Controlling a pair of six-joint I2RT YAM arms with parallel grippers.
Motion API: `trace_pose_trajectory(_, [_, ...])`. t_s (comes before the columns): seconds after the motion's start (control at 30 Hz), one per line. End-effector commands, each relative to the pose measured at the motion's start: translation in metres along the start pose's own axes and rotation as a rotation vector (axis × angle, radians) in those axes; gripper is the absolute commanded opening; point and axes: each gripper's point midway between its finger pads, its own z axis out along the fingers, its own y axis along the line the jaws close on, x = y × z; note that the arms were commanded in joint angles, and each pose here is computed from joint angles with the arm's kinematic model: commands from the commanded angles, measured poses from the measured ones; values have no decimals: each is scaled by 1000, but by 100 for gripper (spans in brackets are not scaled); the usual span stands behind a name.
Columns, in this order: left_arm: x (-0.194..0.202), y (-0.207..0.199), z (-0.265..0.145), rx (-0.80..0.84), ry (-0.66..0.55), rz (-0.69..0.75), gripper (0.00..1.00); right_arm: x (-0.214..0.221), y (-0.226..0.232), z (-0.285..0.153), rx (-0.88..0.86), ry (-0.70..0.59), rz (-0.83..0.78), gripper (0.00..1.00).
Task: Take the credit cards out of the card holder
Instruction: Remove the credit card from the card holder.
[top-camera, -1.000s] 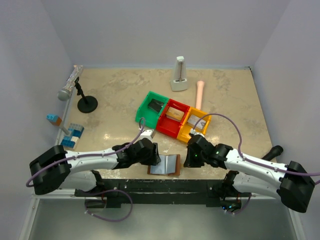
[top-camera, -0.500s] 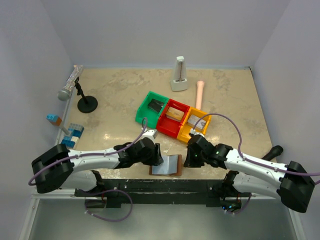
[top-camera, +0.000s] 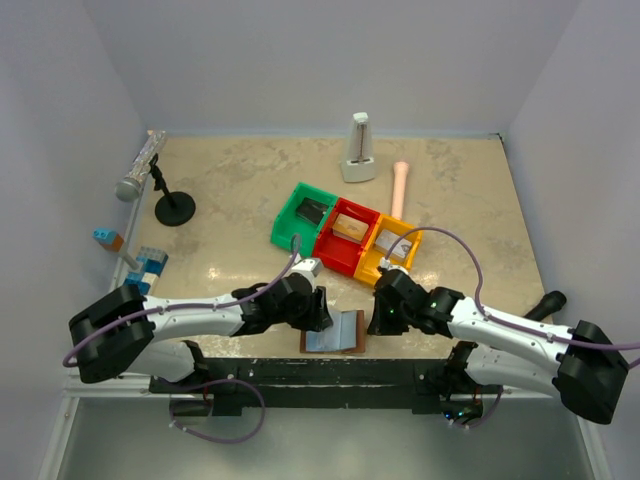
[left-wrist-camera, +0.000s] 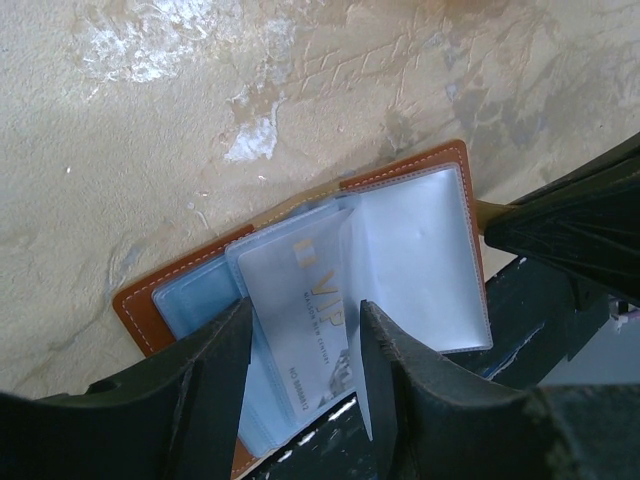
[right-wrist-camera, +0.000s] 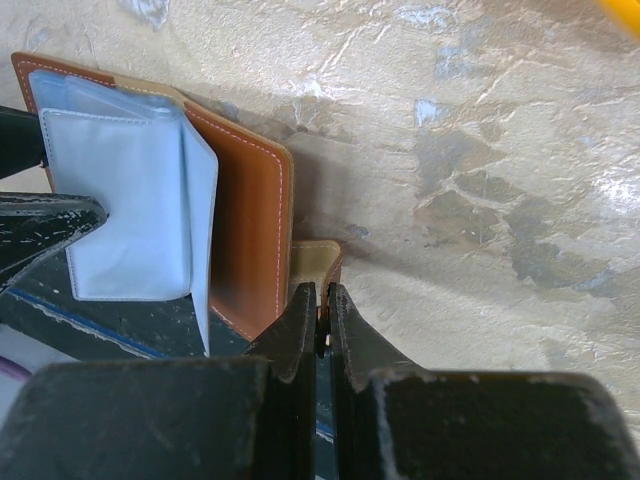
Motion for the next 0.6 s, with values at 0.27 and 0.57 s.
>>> trace_pose_trajectory(0.27, [-32,-25,-17,60,-105,45,52,-8,9,1,-31,-22,2,0])
trace_pose_trajectory(0.57, [-29,-11,-19,0,-106,43,53,-7,8,1,-29,-20,2,0])
